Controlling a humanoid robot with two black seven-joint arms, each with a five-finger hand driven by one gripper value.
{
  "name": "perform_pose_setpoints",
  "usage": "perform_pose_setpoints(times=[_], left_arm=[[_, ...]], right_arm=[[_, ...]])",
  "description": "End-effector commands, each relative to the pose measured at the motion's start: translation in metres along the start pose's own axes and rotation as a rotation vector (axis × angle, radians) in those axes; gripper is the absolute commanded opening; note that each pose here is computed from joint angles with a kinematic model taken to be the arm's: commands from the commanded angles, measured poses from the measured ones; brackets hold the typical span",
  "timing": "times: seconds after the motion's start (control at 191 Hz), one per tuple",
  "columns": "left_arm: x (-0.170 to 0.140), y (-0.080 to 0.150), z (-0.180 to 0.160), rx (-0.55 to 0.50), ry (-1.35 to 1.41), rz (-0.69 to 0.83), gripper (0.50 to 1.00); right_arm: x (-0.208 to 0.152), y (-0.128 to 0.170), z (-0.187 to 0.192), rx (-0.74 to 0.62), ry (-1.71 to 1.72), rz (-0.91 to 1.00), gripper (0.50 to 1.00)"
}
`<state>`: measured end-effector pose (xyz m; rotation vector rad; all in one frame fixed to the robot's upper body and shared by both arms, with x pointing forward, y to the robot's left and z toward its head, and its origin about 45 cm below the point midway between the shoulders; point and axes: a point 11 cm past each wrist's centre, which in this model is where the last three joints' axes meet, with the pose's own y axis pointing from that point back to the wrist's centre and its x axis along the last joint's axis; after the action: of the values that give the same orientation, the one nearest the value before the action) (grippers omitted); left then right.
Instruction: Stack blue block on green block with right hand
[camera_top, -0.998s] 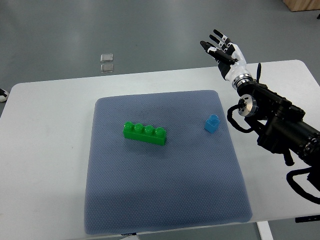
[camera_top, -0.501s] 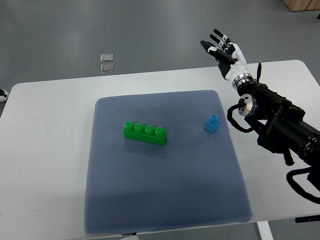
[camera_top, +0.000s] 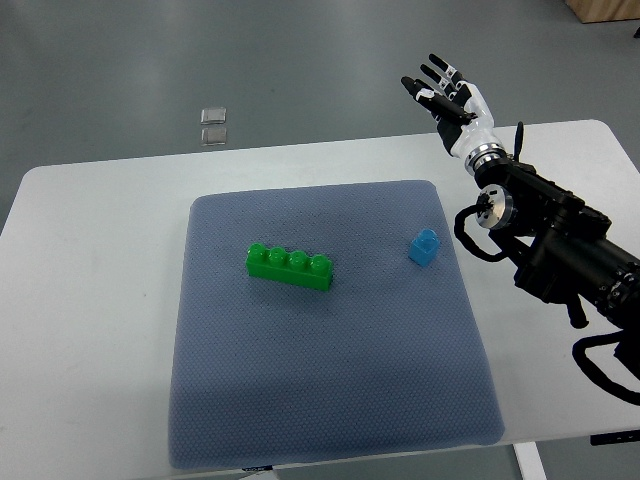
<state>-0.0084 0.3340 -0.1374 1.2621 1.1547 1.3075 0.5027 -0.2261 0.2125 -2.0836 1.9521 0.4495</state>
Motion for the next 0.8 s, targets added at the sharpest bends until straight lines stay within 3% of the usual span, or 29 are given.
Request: perform_pose_setpoints(times=[0.0, 0.486, 0.794], left_arm=[[0.0, 0.0, 0.0, 0.0, 0.0, 0.001, 1.0], [0.0, 0.0, 0.0, 0.0, 0.0, 0.001, 1.0], [0.0, 0.0, 0.0, 0.0, 0.0, 0.001, 1.0]], right_arm=[[0.007, 0.001, -0.007, 0.015, -0.002, 0.003, 0.913], [0.016, -0.002, -0.06, 0.073, 0.233, -0.101, 0.913], [-0.023, 0.014, -0.077, 0.074, 0.677, -0.44, 0.913]])
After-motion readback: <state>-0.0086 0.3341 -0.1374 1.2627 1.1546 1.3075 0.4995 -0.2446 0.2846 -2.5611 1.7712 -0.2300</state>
